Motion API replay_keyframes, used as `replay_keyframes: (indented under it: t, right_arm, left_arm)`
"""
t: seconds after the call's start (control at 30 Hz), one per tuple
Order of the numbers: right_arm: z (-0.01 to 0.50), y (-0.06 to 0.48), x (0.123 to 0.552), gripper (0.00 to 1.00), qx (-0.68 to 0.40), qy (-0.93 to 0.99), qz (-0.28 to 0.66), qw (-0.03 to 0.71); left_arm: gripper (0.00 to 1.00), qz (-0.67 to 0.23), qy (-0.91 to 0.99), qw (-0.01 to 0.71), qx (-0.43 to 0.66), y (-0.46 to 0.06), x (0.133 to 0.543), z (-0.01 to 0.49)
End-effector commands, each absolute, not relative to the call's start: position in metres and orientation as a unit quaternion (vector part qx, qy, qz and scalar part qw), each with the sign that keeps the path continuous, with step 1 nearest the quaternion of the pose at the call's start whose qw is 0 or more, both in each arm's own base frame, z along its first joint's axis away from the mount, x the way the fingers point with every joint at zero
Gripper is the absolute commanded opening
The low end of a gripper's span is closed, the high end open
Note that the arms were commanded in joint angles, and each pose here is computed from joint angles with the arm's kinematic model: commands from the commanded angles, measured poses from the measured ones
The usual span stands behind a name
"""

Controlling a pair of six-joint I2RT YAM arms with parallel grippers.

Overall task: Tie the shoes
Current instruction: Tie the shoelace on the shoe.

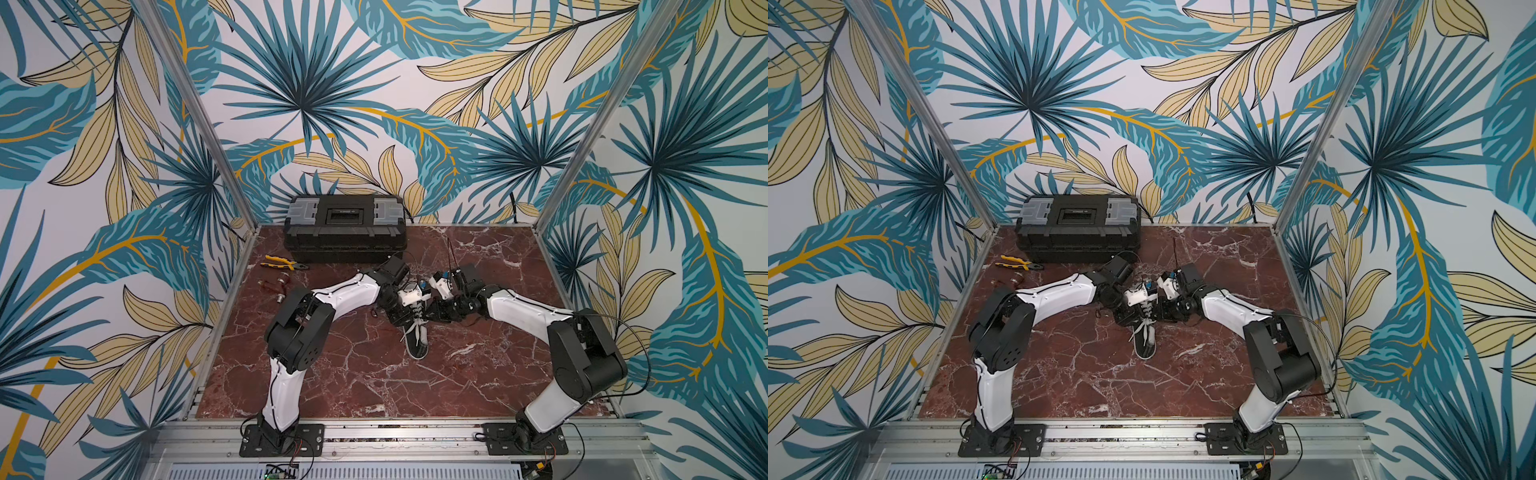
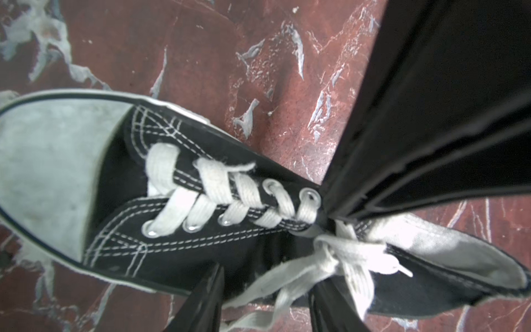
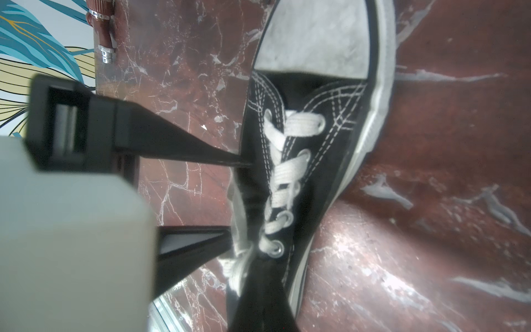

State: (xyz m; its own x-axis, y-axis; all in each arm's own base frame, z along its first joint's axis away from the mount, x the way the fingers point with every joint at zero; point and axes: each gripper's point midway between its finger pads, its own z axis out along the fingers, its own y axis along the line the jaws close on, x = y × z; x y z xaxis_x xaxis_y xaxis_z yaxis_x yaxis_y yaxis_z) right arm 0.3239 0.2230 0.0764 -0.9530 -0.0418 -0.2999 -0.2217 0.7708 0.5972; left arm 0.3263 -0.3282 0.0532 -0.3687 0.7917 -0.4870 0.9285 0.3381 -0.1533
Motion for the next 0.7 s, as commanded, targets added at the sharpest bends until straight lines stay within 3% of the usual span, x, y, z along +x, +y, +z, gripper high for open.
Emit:
replay_keyframes:
  t: [0.0,0.5,0.67]
  right_arm:
    - [0.071,0.219,0.319,0.00,-0.072,0.937,0.320,0.125]
    - [0.071,0.216,0.320,0.00,-0.066,0.939,0.311,0.130]
    - [0.076,0.212,0.322,0.00,-0.060,0.942,0.299,0.140]
  left_arm:
    - [0.42,-0.216,0.796,0.170,0.540,-0.336,0.330,0.058]
    - [0.00,-0.211,0.809,0.199,0.512,-0.329,0.328,0.073]
    - [0.00,-0.211,0.816,0.203,0.498,-0.324,0.324,0.081]
